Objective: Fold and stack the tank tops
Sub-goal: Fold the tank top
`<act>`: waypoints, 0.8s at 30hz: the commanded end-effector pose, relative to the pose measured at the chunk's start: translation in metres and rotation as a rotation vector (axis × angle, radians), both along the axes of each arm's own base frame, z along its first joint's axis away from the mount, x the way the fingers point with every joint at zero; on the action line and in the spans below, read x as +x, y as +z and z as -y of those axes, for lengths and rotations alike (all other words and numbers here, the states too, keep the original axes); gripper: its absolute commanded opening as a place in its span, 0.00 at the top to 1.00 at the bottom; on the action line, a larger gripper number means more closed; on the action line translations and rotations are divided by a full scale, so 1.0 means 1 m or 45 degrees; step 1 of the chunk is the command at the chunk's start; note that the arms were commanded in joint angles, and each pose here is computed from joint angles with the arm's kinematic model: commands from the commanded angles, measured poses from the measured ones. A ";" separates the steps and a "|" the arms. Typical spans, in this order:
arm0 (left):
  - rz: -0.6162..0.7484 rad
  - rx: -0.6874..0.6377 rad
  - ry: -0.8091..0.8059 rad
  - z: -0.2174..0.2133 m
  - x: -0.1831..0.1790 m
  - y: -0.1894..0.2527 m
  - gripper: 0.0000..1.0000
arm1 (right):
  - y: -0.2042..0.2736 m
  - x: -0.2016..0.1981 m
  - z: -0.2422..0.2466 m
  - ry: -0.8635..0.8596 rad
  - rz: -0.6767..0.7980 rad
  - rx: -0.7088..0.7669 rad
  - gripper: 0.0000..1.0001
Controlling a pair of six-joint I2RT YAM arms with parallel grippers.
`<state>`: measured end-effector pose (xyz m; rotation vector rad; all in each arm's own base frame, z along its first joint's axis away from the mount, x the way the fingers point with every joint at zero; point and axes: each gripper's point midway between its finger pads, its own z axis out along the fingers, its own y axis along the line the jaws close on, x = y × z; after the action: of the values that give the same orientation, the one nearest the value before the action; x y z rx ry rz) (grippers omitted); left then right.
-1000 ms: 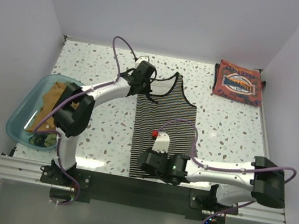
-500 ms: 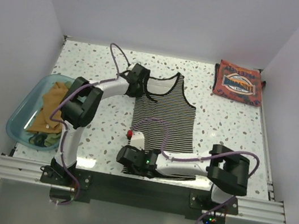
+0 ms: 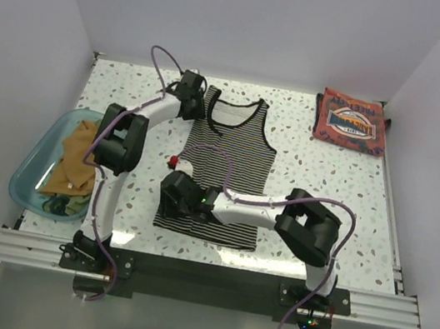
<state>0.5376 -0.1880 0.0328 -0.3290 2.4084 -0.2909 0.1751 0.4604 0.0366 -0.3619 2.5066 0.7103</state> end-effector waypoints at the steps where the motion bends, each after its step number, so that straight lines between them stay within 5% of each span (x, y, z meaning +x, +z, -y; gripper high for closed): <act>1: 0.159 -0.043 -0.104 -0.008 0.035 0.054 0.58 | 0.045 0.020 -0.011 0.084 0.046 0.133 0.60; 6: 0.296 -0.090 -0.135 -0.007 0.038 0.120 0.43 | 0.105 0.042 0.023 0.042 0.132 0.212 0.50; 10: 0.314 -0.289 -0.141 0.020 0.009 0.143 0.43 | 0.111 0.087 0.090 -0.119 0.079 0.161 0.55; 19: 0.214 -0.355 -0.360 0.127 -0.151 0.117 0.45 | 0.061 0.222 0.276 -0.578 -0.079 0.048 0.54; 24: 0.136 -0.333 -0.573 0.169 -0.224 0.100 0.46 | 0.037 0.257 0.296 -0.626 -0.099 -0.017 0.55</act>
<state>0.3307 -0.3449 0.1147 0.0923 2.3732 -0.7534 0.4256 0.1530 0.0712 0.3861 2.4905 0.4842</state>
